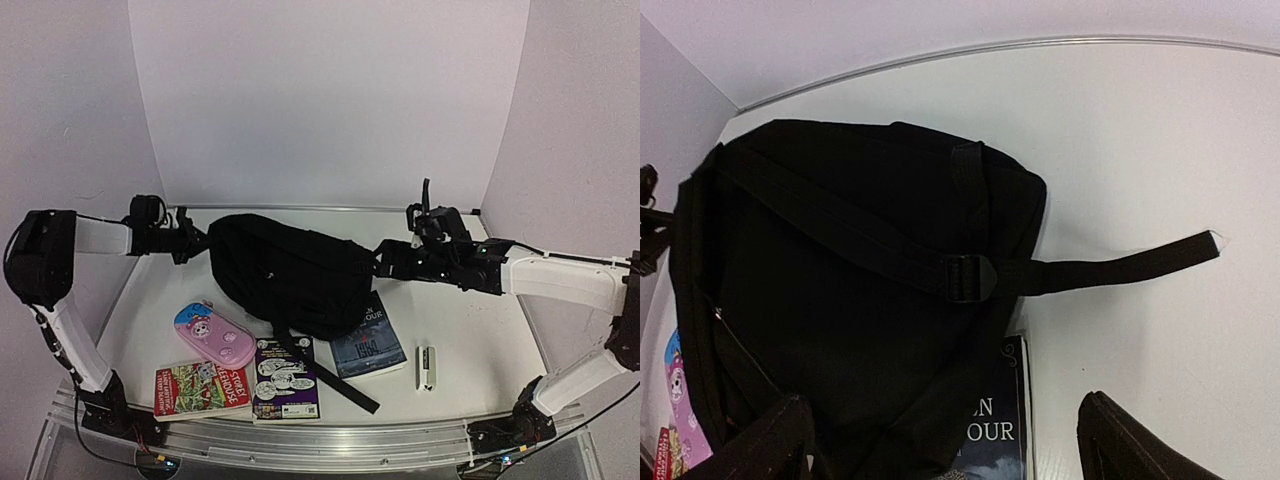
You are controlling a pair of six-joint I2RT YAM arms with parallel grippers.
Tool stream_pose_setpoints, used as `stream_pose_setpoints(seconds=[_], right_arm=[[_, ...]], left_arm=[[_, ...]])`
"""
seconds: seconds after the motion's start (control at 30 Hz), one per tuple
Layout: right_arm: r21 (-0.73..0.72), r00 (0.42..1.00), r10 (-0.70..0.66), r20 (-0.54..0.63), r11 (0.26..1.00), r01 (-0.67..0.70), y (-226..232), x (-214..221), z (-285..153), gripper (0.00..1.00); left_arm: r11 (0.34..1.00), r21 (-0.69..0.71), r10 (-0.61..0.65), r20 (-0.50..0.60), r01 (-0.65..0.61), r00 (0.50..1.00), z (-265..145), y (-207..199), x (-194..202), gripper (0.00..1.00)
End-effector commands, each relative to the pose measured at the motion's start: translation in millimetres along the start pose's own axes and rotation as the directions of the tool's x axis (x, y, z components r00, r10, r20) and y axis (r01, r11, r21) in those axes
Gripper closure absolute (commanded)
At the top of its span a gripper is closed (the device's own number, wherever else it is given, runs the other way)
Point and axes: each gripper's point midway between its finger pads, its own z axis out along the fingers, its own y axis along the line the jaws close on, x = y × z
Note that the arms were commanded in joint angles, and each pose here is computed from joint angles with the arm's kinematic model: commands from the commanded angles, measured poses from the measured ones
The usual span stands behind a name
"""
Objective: Pack the student bag
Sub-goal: Pick up the student bag at the center of the board.
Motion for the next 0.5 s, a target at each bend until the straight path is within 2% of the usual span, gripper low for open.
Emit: stream_pose_setpoints(seconds=[0.0,0.1,0.23,0.37,0.47], right_arm=[[-0.002,0.998,0.022,0.062,1.000,-0.022,-1,-17,-11,0.13],[0.003,0.998,0.022,0.065,1.000,-0.022,-2,-17,-12,0.13],[0.010,0.998,0.027,0.064,1.000,-0.027,-4,-16,-10,0.13],[0.018,0.998,0.035,0.058,0.999,-0.036,-6,-13,-8,0.13],[0.024,0.998,0.041,0.053,0.999,-0.042,-7,-11,-6,0.13]], left_arm=[[0.914,-0.074,0.401,0.328,-0.400,0.855,-95,-135,-78,1.00],[0.839,-0.123,0.532,0.390,-0.530,0.752,-135,-194,-93,1.00],[0.754,-0.093,0.625,0.406,-0.651,0.666,-164,-255,-95,1.00],[0.693,0.018,0.663,0.377,-0.721,0.646,-160,-286,-82,1.00],[0.679,0.045,0.690,0.300,-0.732,0.658,-126,-279,-66,1.00]])
